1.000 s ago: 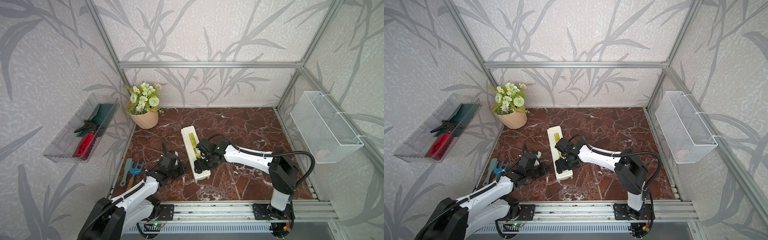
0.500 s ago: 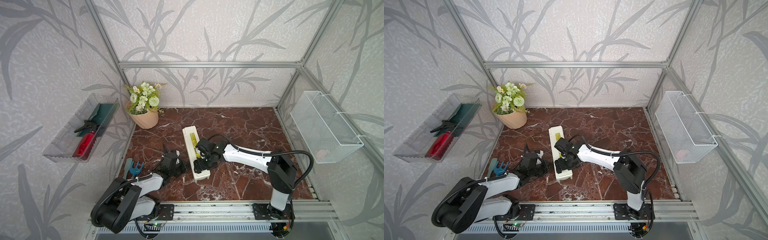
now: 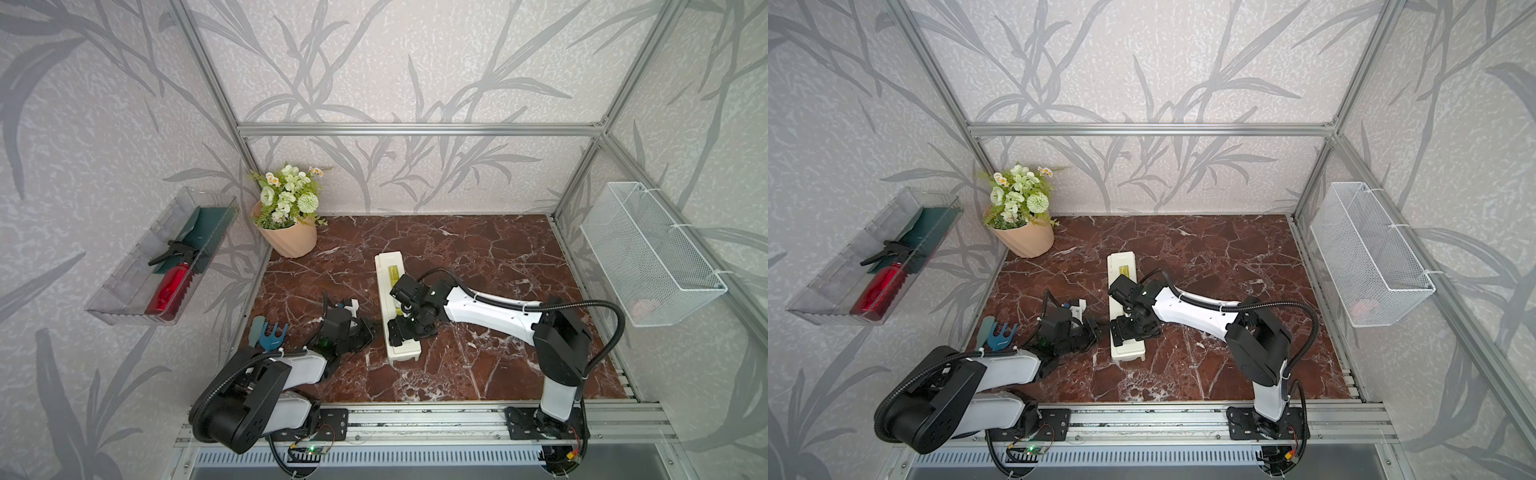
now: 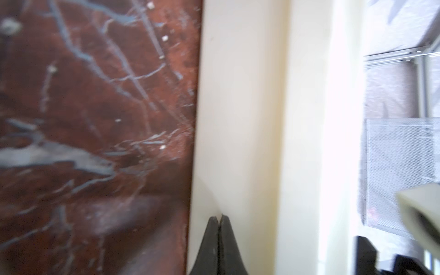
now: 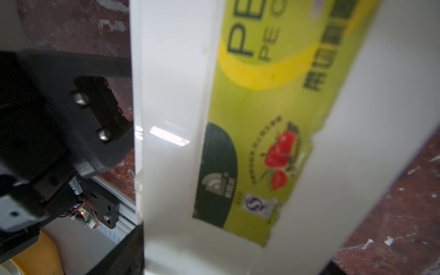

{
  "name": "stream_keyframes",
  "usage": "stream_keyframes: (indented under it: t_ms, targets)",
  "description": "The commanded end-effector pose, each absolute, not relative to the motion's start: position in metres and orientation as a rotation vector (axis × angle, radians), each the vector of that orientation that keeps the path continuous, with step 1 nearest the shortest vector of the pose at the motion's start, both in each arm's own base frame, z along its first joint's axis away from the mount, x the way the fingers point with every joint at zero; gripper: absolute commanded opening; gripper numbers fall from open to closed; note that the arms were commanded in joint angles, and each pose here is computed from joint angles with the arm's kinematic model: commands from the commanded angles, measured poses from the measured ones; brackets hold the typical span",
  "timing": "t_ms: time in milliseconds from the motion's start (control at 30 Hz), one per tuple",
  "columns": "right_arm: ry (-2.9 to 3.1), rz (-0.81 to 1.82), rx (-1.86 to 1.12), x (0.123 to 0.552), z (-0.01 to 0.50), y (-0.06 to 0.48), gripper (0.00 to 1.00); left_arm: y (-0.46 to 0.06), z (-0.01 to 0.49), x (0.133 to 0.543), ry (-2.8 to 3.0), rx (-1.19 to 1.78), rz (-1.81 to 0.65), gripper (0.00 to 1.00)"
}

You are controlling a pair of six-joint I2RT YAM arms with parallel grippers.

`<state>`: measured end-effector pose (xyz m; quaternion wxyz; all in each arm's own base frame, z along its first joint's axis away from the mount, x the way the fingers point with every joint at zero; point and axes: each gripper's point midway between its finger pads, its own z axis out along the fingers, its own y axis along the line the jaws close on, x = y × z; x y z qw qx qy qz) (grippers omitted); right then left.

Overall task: Put plastic wrap rolls into dispensers
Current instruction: Close the lid on the plastic wrap cutting box.

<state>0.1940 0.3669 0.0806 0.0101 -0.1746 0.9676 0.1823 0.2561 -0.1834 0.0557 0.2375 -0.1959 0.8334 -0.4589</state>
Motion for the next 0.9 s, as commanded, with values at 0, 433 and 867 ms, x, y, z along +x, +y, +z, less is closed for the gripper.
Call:
stream_keyframes:
  t_ms: [0, 433, 867]
  targets:
    - [3.105, 0.331, -0.712, 0.176, 0.026, 0.346, 0.83, -0.216, 0.101, 0.241, 2.214, -0.327, -1.52, 0.0]
    - [3.073, 0.304, -0.737, 0.186, 0.042, 0.339, 0.88, -0.182, 0.093, 0.236, 2.416, -0.368, -1.134, 0.04]
    - [2.928, 0.459, -0.778, 0.22, 0.092, 0.335, 1.0, -0.166, 0.128, 0.324, 2.398, -0.322, -0.897, 0.32]
